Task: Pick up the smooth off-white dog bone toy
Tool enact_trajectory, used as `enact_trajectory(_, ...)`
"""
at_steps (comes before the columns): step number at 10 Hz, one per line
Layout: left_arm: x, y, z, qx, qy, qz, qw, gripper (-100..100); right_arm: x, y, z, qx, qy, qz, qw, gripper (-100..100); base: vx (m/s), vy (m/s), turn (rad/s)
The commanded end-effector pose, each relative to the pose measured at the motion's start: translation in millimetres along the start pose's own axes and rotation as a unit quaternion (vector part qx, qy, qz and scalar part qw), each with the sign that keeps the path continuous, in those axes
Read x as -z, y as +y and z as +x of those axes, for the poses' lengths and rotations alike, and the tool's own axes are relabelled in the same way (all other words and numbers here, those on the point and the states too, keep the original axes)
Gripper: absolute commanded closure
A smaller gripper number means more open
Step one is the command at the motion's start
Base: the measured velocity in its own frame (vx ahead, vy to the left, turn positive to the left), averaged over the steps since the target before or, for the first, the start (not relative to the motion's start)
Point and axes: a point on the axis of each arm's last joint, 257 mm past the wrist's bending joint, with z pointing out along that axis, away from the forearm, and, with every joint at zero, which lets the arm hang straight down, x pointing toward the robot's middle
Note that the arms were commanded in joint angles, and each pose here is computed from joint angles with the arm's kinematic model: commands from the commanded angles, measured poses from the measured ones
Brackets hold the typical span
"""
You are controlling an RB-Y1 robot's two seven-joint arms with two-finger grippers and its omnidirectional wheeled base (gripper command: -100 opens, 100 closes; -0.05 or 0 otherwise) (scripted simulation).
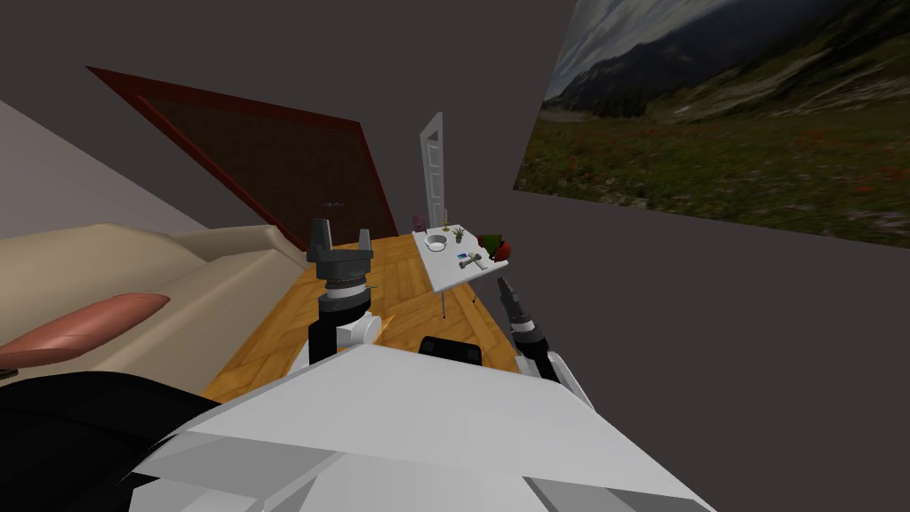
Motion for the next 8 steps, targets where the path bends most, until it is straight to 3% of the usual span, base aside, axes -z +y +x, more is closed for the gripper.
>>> enact_trajectory(1, 0.0, 0.0, 0.0, 0.0, 0.0, 0.0, 1.0, 0, 15.7, -4.8, 32.4, 0.027, 0.048, -0.004, 0.9985, -100, -0.043, 0.106, -0.003)
enact_trajectory(2, 0.0, 0.0, 0.0, 0.0, 0.0, 0.0, 1.0, 0, 16.8, -6.1, 33.1, 0.03, 0.05, -0.004, 0.9983, -100, -0.033, 0.077, -0.005)
enact_trajectory(3, 0.0, 0.0, 0.0, 0.0, 0.0, 0.0, 1.0, 0, 28.9, -11.1, 58.4, 0.05, 0.087, -0.008, 0.9949, -100, -0.027, 0.082, 0.013)
enact_trajectory(4, 0.0, 0.0, 0.0, 0.0, 0.0, 0.0, 1.0, 0, 30.8, -12.1, 58.7, 0.053, 0.093, -0.009, 0.9942, -100, -0.021, 0.079, 0.001)
enact_trajectory(5, 0.0, 0.0, 0.0, 0.0, 0.0, 0.0, 1.0, 0, 46.4, -18.0, 83.5, 0.076, 0.134, -0.015, 0.988, -100, -0.026, 0.094, 0.027)
enact_trajectory(6, 0.0, 0.0, 0.0, 0.0, 0.0, 0.0, 1.0, 0, 47.7, -18.7, 83.5, 0.077, 0.137, -0.016, 0.9874, -100, -0.015, 0.094, 0.016)
enact_trajectory(7, 0.0, 0.0, 0.0, 0.0, 0.0, 0.0, 1.0, 0, 63.4, -21.4, 105.9, 0.098, 0.175, -0.027, 0.9792, -100, -0.013, 0.114, 0.034)
enact_trajectory(8, 0.0, 0.0, 0.0, 0.0, 0.0, 0.0, 1.0, 0, 67.7, -26.1, 106.9, 0.102, 0.183, -0.024, 0.9775, -100, -0.006, 0.105, 0.022)
